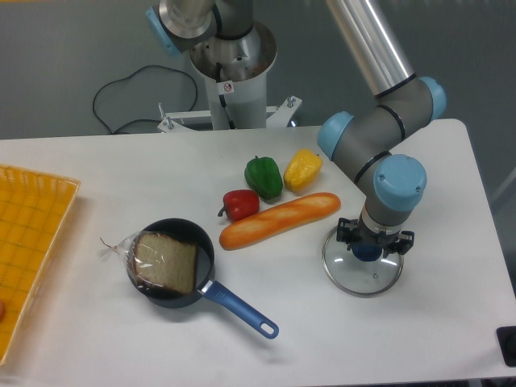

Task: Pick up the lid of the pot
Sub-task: 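Close the gripper on the blue knob of the lid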

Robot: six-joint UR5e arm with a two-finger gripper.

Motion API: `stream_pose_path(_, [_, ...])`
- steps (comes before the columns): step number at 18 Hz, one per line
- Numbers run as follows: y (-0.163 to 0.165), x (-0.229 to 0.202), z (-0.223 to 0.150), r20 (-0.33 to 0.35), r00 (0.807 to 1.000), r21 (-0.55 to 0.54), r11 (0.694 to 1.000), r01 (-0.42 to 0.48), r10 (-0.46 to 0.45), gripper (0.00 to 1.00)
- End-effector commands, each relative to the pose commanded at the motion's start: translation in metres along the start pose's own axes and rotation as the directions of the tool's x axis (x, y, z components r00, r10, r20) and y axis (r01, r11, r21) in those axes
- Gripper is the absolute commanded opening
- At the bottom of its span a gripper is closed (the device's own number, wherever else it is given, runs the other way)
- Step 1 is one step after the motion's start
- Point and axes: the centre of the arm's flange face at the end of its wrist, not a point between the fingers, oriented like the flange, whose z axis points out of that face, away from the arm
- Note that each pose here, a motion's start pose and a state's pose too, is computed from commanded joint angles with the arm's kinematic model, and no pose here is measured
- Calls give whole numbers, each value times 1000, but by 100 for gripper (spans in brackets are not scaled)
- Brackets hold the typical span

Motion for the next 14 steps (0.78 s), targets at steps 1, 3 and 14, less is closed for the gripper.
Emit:
stream_pose_path(1, [0, 0, 0, 0, 1000, 0, 1000, 0, 0, 69])
stream_pose_path(3, [-1, 1, -1, 1, 1000, 1, 1000, -3, 3, 63])
stream_pose_path(14, [-1, 3, -12, 9, 1000, 13, 1000, -11, 10, 54])
